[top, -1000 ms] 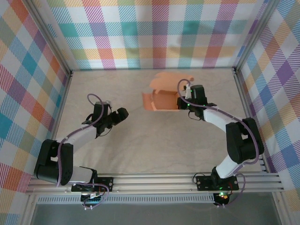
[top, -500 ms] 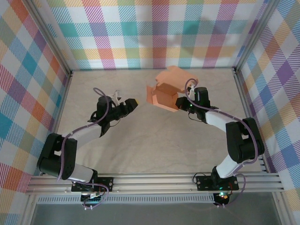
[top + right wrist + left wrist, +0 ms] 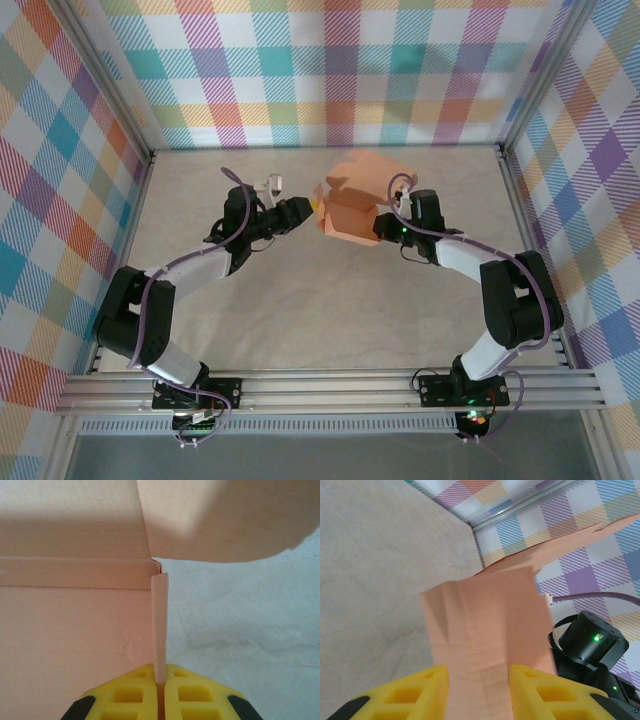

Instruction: Fold the paper box

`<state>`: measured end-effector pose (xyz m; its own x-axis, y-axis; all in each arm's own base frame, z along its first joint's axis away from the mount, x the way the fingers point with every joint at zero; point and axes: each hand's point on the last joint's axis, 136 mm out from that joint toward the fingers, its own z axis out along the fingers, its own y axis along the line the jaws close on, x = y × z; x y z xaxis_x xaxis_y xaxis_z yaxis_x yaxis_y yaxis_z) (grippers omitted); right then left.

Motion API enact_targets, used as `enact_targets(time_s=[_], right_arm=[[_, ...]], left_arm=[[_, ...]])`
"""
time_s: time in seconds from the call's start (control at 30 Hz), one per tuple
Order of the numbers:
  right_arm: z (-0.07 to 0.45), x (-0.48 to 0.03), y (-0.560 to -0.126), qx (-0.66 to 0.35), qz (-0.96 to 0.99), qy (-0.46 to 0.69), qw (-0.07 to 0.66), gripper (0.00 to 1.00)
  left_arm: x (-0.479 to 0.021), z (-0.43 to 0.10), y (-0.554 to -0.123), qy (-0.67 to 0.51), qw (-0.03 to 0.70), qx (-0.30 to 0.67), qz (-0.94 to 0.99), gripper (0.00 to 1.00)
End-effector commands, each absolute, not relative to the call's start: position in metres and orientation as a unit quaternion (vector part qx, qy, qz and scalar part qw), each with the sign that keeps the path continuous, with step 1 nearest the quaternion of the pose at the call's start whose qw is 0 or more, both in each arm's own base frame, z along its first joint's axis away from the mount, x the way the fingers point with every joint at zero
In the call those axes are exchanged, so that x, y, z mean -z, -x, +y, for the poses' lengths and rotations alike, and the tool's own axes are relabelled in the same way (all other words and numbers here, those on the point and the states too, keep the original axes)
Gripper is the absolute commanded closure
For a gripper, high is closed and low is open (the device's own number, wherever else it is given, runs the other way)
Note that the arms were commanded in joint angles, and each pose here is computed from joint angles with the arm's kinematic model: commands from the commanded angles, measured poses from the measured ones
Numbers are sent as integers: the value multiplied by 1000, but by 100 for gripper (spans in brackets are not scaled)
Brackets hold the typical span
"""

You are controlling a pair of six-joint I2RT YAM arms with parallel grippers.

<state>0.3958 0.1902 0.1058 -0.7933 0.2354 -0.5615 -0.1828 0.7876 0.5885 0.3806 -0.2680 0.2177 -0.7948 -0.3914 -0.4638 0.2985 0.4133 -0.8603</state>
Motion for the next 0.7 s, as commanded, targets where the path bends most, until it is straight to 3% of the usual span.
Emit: enact_targets(time_s=[0.0, 0.47, 0.67], right_arm=[[194, -122, -398, -314, 886, 11, 341, 93], [200, -134, -397, -293, 889, 35, 351, 93], [193, -136, -397, -257, 895, 37, 363, 93]], left_arm=[[-223, -283, -378, 0, 309, 545, 779, 64], [-174, -305, -374, -5, 251, 512, 822, 66], [-143, -296, -372, 9, 233, 445, 865, 67]])
